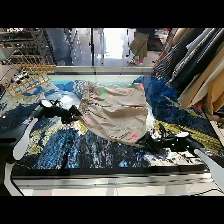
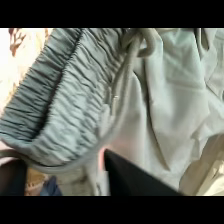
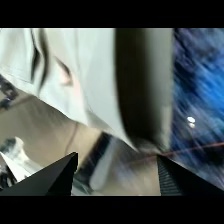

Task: Fold the clothes and pants, and hang the long-sleeved shirts on hangers.

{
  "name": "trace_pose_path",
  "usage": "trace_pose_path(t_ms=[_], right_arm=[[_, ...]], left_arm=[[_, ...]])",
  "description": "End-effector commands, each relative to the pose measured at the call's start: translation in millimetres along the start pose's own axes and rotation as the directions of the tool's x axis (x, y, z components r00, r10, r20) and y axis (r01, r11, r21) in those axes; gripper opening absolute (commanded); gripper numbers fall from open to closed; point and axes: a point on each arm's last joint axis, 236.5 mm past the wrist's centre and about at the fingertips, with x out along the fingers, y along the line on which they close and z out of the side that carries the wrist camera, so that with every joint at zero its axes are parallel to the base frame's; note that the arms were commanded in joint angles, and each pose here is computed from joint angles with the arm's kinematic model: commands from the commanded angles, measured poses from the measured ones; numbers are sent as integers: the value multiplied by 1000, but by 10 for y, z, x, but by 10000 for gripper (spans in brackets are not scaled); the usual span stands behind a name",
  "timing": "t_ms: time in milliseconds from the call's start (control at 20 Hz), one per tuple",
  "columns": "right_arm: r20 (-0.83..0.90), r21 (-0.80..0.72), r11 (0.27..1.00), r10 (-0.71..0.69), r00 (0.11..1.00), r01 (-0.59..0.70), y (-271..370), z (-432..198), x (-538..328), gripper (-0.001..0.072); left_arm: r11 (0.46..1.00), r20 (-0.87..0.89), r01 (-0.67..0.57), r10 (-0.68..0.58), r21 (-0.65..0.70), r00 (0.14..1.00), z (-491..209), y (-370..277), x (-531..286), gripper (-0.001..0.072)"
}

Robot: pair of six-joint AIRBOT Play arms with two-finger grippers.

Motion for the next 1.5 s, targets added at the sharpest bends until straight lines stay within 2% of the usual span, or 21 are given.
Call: trace_pose_path(t_ms=[0, 50, 100, 150, 200, 250, 350, 500, 550, 600, 650, 800, 1150, 1300, 1350, 1450], right_arm=[[81, 24, 998, -57, 995, 55, -107, 173, 227, 514], [114, 27, 998, -58, 992, 55, -82, 238, 247, 374], [145, 30, 998, -54, 988, 50, -47, 313, 253, 269], [169, 23, 999, -49, 984, 46, -2, 375, 253, 182], [184, 5, 999, -43, 982, 43, 52, 431, 243, 64], [194, -25, 999, -33, 981, 39, 130, 475, 220, 14], [207, -98, 995, -10, 978, 31, 321, 514, 113, 12], [242, -199, 978, -15, 970, 65, 520, 479, -118, 15], [220, -201, 976, -42, 975, 87, 487, 400, -159, 122], [183, -156, 983, -73, 980, 102, 412, 305, -187, 388], [127, -123, 985, -103, 987, 119, 312, 185, -207, 480], [83, -79, 986, -140, 987, 147, 80, 95, -301, 505], [38, -105, 980, -169, 985, 172, -173, 60, -252, 544], [6, -114, 985, -129, 992, 129, -216, 69, -106, 578], [11, -112, 989, -101, 995, 101, -214, 115, -37, 573], [29, -134, 990, -48, 998, 51, -180, 225, 98, 463]], left_arm=[[999, 25, 15, -15, -33, 1000, 81, 38, 88, 306], [999, 46, 19, -17, -32, 999, 129, 28, 82, 144], [999, 63, 36, -33, -35, 997, 170, -13, 75, 47], [997, 76, 60, -57, -41, 996, 200, -69, 70, 20], [995, 84, 89, -85, -40, 993, 223, -137, 57, 19], [993, 83, 113, -111, -23, 990, 228, -209, 33, 17], [988, 65, 148, -151, 44, 986, 190, -374, -86, 16], [983, 40, 170, -174, 74, 984, 98, -529, -325, 16], [982, 31, 175, -177, 74, 984, 73, -552, -371, 17], [982, 15, 177, -179, 73, 984, 34, -558, -395, 18], [982, -5, 177, -177, 72, 984, -13, -554, -393, 18], [982, -36, 177, -175, 72, 984, -86, -546, -382, 18], [982, -25, 176, -175, 73, 984, -49, -528, -398, 19], [982, -27, 177, -175, 73, 984, -53, -529, -397, 19], [982, -27, 177, -175, 73, 984, -53, -529, -397, 19], [982, -27, 177, -175, 74, 984, -54, -530, -396, 19]])
